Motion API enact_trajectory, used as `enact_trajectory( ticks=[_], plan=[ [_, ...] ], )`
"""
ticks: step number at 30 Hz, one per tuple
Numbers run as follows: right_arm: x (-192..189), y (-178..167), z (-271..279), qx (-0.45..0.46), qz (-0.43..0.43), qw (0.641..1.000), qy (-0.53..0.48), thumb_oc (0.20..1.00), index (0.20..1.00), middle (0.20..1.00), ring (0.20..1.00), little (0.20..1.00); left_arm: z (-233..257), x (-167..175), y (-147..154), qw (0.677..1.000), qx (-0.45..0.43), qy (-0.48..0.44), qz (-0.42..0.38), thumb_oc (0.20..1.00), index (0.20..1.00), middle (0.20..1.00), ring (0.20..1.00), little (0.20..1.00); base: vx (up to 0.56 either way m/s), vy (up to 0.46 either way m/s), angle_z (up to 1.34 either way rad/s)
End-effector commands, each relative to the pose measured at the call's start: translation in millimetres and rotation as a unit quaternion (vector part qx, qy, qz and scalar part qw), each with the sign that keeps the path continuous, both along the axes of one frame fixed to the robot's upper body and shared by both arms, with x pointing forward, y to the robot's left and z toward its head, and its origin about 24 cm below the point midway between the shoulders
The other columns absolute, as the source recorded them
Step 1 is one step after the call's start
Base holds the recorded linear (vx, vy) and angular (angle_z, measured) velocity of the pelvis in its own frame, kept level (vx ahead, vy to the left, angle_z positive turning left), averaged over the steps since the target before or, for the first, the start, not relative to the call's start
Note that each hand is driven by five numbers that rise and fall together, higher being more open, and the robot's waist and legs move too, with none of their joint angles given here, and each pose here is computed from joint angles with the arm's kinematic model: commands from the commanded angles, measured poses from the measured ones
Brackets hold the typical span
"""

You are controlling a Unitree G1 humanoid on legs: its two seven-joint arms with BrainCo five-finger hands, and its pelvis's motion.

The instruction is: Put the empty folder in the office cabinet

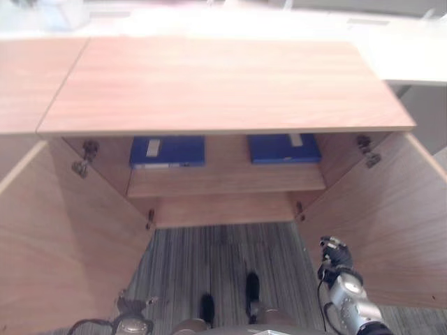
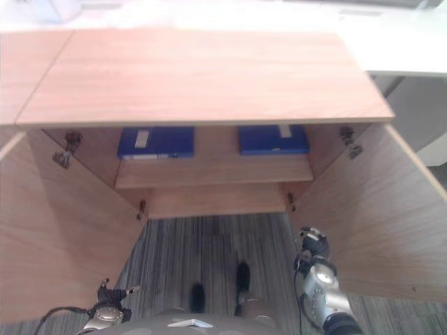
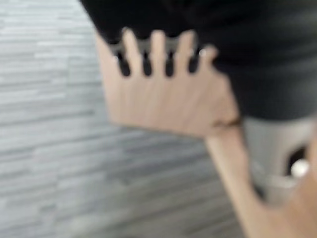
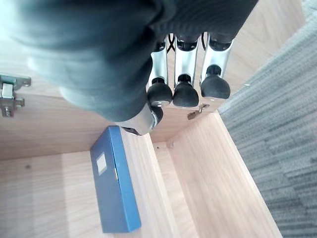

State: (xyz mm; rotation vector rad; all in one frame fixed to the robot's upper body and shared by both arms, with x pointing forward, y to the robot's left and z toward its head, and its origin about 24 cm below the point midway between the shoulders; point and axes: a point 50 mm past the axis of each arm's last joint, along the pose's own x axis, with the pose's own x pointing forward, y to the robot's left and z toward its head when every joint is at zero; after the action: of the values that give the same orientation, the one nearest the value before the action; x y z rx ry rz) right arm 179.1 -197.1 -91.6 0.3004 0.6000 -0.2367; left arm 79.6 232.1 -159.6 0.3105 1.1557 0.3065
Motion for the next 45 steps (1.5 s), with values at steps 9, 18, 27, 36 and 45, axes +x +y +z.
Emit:
enact_trajectory(
  ticks=[9, 18, 27, 36, 45],
  plan=[
    [13.7, 10.6, 11.4, -0.006, 0.056, 0.998, -0.032, 0.2, 0.2, 0.2, 0.2, 0.2, 0.1, 7.9, 2.2, 0.998, 0.011, 0.023, -0.06, 1.0, 1.0, 1.0, 1.0, 1.0, 0.05, 0.04, -0.2],
    [12.6, -0.9, 13.7, -0.039, 0.062, 0.997, -0.031, 0.2, 0.2, 0.2, 0.2, 0.2, 0.8, 10.7, 1.0, 0.995, 0.015, 0.025, -0.099, 1.0, 1.0, 1.0, 1.0, 1.0, 0.01, 0.009, 0.0],
    [22.1, -63.3, 41.7, -0.189, 0.06, 0.979, -0.042, 1.0, 1.0, 1.0, 1.0, 1.0, 2.8, 12.0, 10.3, 0.991, 0.03, 0.037, -0.123, 1.0, 1.0, 1.0, 1.0, 1.0, 0.0, 0.0, 0.0],
    [19.3, -130.8, 91.7, -0.284, -0.112, 0.946, -0.105, 1.0, 1.0, 1.0, 1.0, 1.0, 3.7, 6.7, 22.6, 0.993, 0.05, 0.053, -0.098, 1.0, 1.0, 1.0, 1.0, 1.0, 0.01, -0.003, -0.01],
    [10.7, -205.6, 190.9, -0.45, -0.31, 0.814, -0.197, 1.0, 1.0, 1.0, 1.0, 1.0, 3.5, 6.8, 23.3, 0.991, 0.062, 0.061, -0.102, 1.0, 1.0, 1.0, 1.0, 1.0, 0.02, -0.008, -0.01]
  ],
)
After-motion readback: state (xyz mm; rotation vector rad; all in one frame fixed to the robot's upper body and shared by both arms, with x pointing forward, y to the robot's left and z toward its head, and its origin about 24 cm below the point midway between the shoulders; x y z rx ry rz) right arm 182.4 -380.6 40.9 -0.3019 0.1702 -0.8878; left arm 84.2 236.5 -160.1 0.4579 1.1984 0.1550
